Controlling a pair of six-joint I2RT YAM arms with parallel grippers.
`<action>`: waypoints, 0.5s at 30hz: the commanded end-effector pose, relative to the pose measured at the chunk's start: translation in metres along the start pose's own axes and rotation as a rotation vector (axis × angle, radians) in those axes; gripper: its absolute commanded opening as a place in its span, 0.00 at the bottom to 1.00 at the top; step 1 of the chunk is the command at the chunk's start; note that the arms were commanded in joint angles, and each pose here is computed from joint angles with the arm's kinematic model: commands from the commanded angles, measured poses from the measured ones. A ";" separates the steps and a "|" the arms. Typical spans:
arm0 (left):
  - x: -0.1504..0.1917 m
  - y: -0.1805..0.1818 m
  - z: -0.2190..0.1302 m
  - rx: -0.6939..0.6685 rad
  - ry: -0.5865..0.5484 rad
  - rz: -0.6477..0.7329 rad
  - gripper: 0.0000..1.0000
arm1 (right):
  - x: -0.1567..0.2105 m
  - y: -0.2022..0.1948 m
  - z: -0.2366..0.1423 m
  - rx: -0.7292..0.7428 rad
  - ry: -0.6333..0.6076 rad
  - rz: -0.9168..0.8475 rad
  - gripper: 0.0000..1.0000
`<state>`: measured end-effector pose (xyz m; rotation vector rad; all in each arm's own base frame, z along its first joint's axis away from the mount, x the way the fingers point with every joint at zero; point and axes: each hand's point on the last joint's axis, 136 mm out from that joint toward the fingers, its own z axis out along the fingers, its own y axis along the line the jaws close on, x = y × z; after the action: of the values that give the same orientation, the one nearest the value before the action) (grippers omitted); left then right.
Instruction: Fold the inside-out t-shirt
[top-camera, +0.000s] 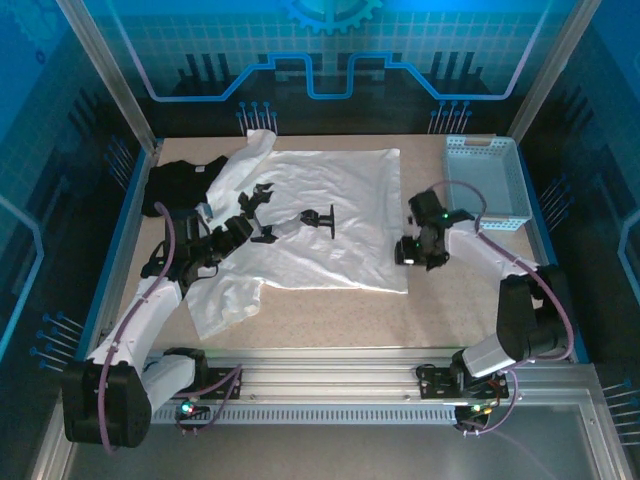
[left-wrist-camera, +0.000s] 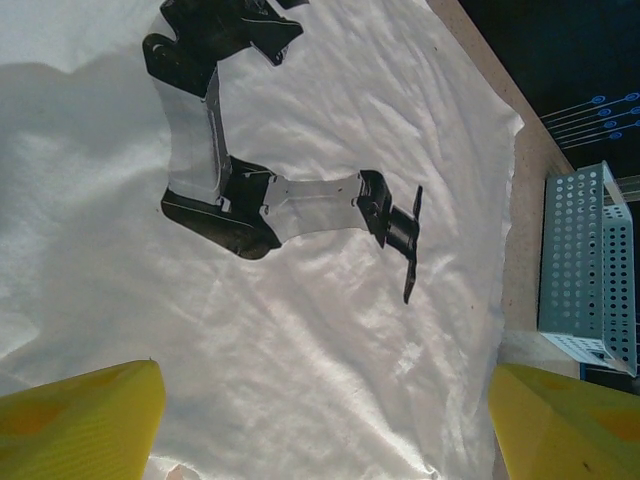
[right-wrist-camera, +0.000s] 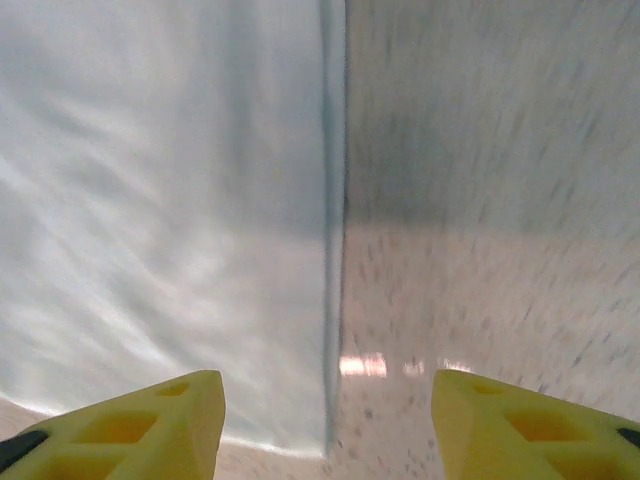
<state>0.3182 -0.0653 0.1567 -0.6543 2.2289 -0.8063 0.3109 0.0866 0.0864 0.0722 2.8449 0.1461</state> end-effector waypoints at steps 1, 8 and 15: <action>0.003 -0.009 -0.001 0.026 0.025 0.034 0.85 | -0.051 -0.005 -0.015 0.002 -0.122 -0.022 0.59; 0.004 -0.018 -0.002 0.049 0.031 0.041 0.85 | -0.149 -0.030 0.011 0.037 -0.150 -0.055 0.60; 0.007 -0.022 -0.003 0.041 0.035 0.060 0.85 | -0.197 -0.062 0.057 0.038 -0.042 0.024 0.60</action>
<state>0.3150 -0.0792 0.1579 -0.6092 2.2524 -0.8376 0.5190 0.0359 0.0951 0.0838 2.7072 0.0862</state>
